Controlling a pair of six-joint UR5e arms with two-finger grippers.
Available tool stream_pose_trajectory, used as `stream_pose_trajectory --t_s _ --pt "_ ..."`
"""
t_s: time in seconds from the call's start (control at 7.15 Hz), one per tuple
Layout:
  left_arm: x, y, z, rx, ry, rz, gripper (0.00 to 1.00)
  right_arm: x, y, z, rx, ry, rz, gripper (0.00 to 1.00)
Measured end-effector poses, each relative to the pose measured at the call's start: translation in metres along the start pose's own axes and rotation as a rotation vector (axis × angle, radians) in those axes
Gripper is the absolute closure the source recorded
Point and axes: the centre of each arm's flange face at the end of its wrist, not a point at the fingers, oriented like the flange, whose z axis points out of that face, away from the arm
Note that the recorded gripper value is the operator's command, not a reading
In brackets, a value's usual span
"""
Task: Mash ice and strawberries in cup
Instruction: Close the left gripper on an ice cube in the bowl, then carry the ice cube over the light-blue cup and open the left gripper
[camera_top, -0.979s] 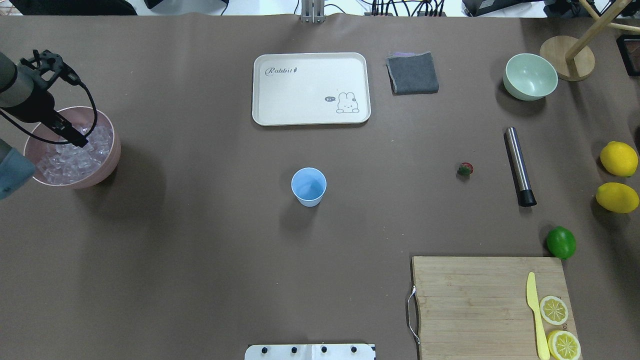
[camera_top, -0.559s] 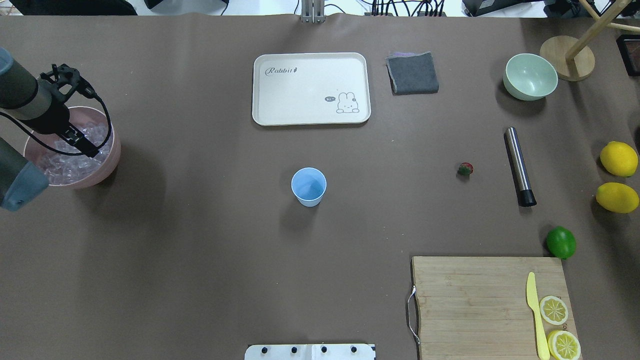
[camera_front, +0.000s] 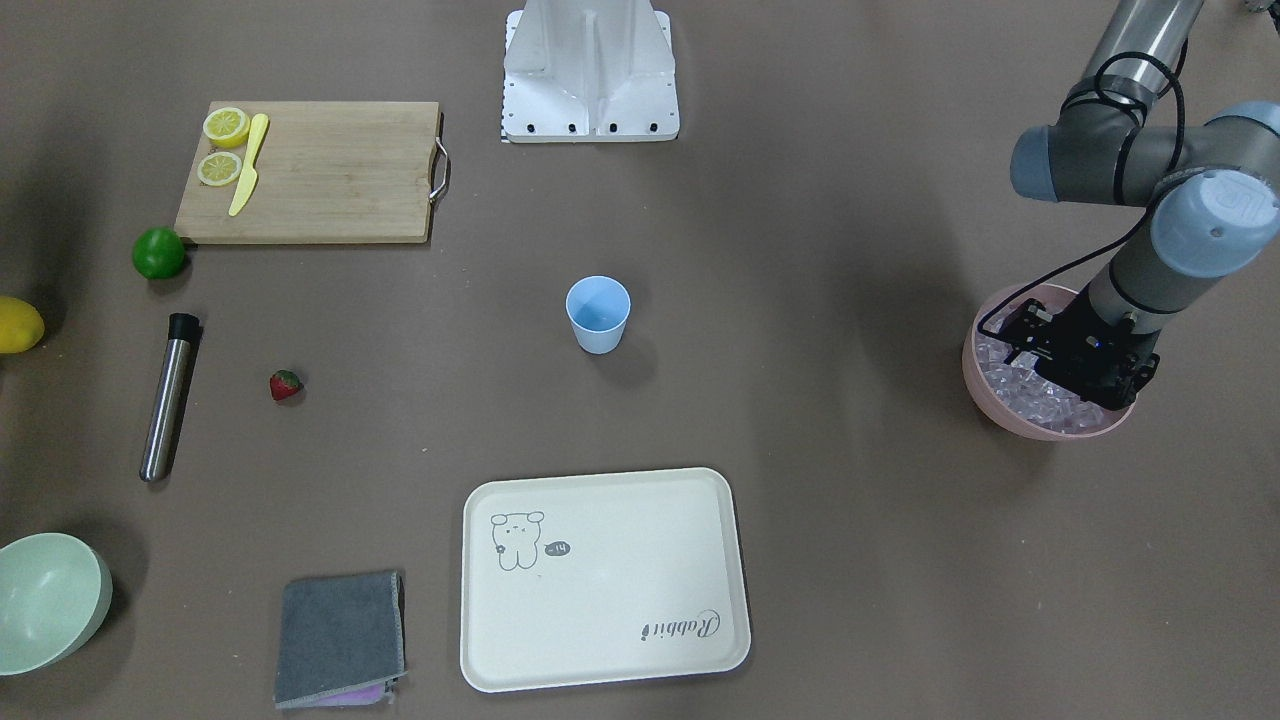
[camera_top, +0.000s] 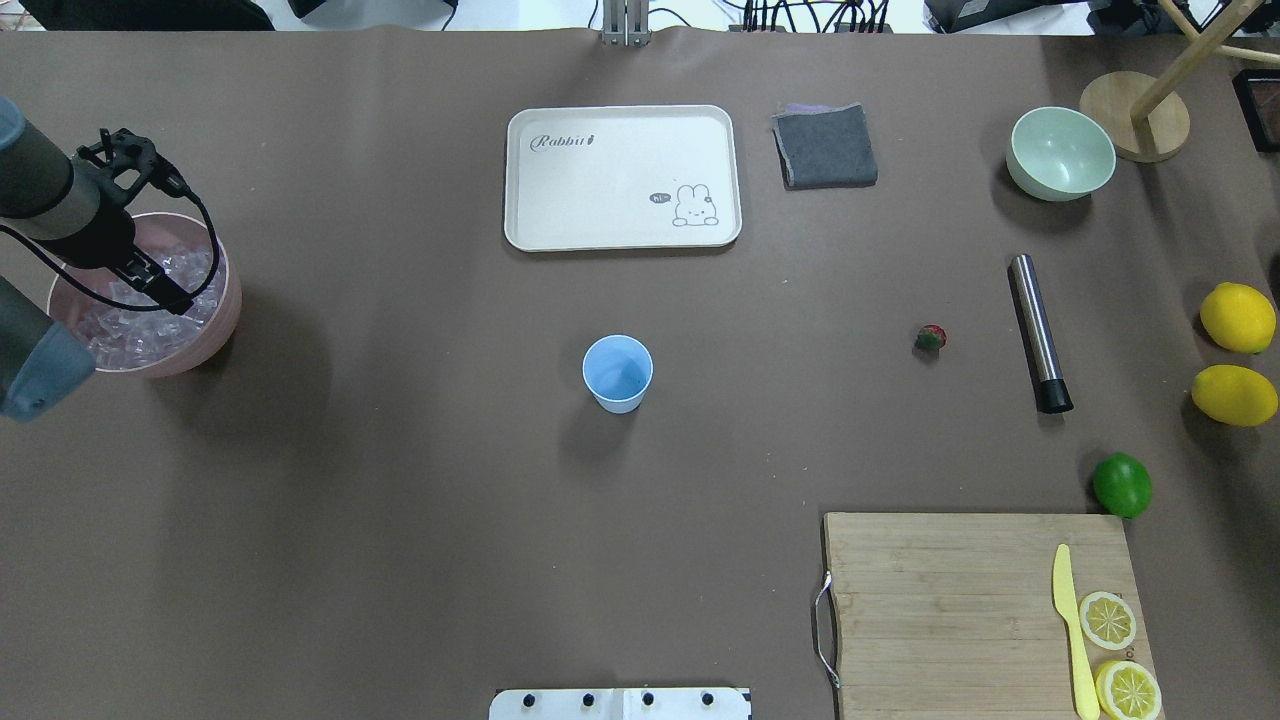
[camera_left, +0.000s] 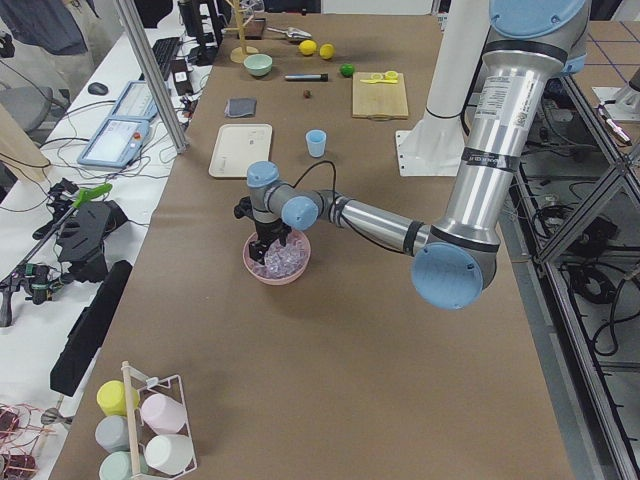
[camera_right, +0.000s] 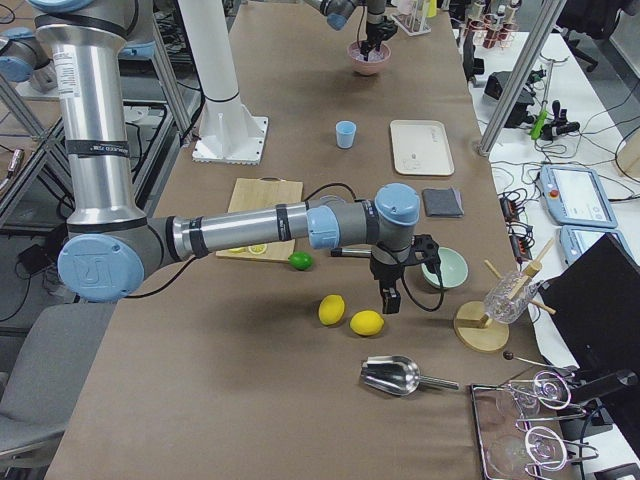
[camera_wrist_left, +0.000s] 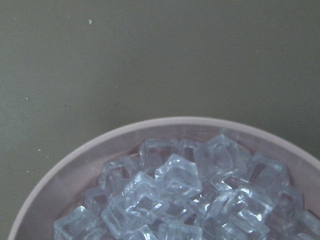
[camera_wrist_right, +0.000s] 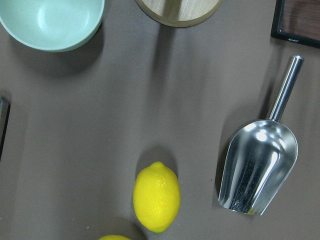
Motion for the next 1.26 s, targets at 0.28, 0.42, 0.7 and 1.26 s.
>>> stream_pose_trajectory --t_s 0.28,0.42,0.7,1.26 --pt "-0.004 0.001 0.005 -0.01 -0.037 -0.006 0.41 0.0 0.0 0.0 0.0 0.0 0.0 0.0" --pt "-0.004 -0.001 0.005 -0.01 -0.05 -0.005 0.86 0.0 0.0 0.0 0.0 0.0 0.0 0.0" --pt "-0.002 -0.003 0.002 -0.007 -0.056 -0.004 1.0 0.0 -0.001 0.0 0.001 0.0 -0.001 0.0" --pt "0.004 -0.004 -0.033 -0.001 -0.064 -0.022 1.0 -0.001 -0.001 -0.001 0.003 -0.001 -0.001 0.0"
